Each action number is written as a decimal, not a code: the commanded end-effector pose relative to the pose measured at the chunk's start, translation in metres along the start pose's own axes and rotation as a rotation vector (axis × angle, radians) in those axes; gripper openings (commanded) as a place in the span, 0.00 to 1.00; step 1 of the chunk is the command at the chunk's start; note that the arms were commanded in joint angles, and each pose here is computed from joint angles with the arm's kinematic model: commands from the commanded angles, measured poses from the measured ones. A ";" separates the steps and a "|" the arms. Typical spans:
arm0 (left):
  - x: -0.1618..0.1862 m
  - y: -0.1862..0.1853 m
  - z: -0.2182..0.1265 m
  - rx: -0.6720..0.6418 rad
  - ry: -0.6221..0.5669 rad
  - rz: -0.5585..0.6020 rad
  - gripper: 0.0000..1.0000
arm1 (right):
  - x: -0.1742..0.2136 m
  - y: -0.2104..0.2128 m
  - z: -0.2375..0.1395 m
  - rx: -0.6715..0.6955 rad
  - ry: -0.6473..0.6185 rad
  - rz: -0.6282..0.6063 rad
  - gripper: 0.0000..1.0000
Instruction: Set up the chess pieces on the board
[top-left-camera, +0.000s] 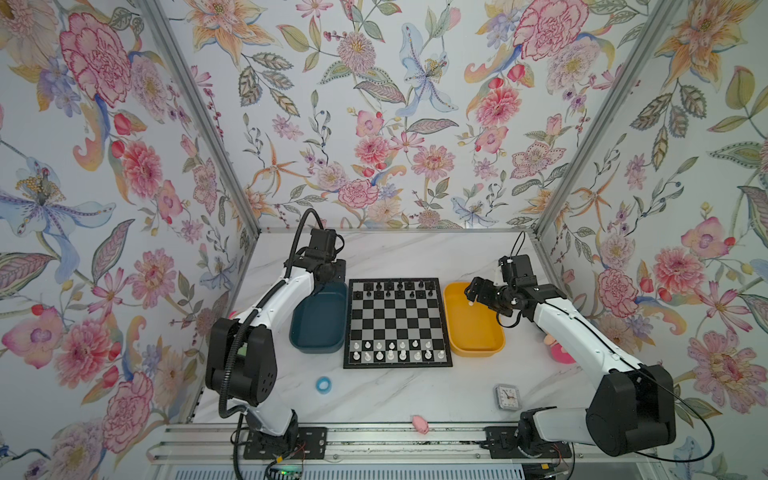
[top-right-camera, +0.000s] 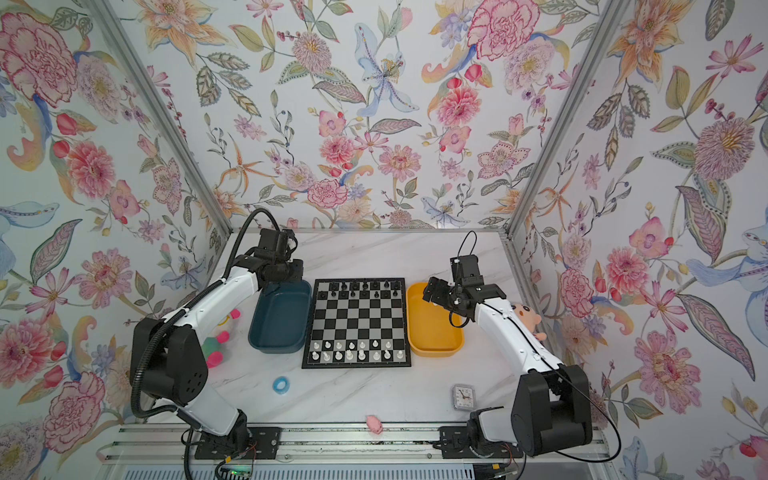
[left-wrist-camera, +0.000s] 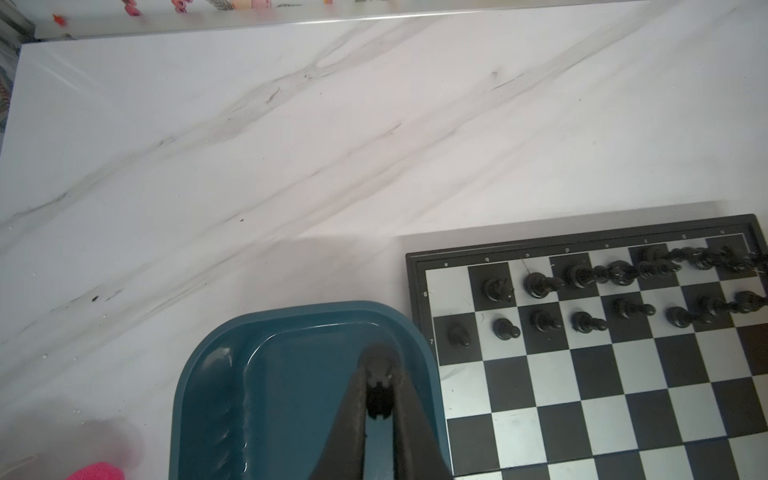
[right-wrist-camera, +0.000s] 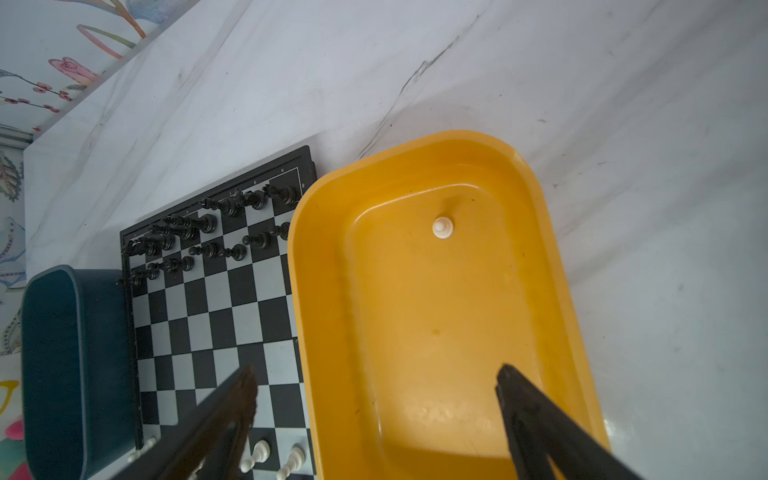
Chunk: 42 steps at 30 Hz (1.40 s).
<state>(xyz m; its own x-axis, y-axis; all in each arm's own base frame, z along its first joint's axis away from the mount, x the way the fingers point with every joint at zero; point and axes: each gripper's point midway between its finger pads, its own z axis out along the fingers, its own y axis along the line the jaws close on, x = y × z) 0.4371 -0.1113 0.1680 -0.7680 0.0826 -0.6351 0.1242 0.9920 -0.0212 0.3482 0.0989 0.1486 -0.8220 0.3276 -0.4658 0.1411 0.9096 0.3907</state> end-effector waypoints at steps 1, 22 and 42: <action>-0.005 -0.006 0.003 -0.013 0.014 0.040 0.04 | 0.005 0.001 0.002 -0.012 0.012 -0.020 0.96; -0.014 -0.062 0.027 0.065 0.044 0.129 0.04 | -0.003 -0.002 -0.012 -0.032 -0.136 -0.019 0.87; 0.010 -0.074 0.051 0.091 0.117 0.144 0.04 | 0.010 0.000 -0.004 -0.094 -0.028 -0.054 1.00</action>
<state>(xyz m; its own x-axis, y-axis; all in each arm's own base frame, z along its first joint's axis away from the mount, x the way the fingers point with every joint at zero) 0.4555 -0.1815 0.1274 -0.7984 0.2208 -0.5602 0.2662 0.9639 0.0005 0.3361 0.0956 0.1394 -0.8090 0.3059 -0.5020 0.0831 0.9048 0.4176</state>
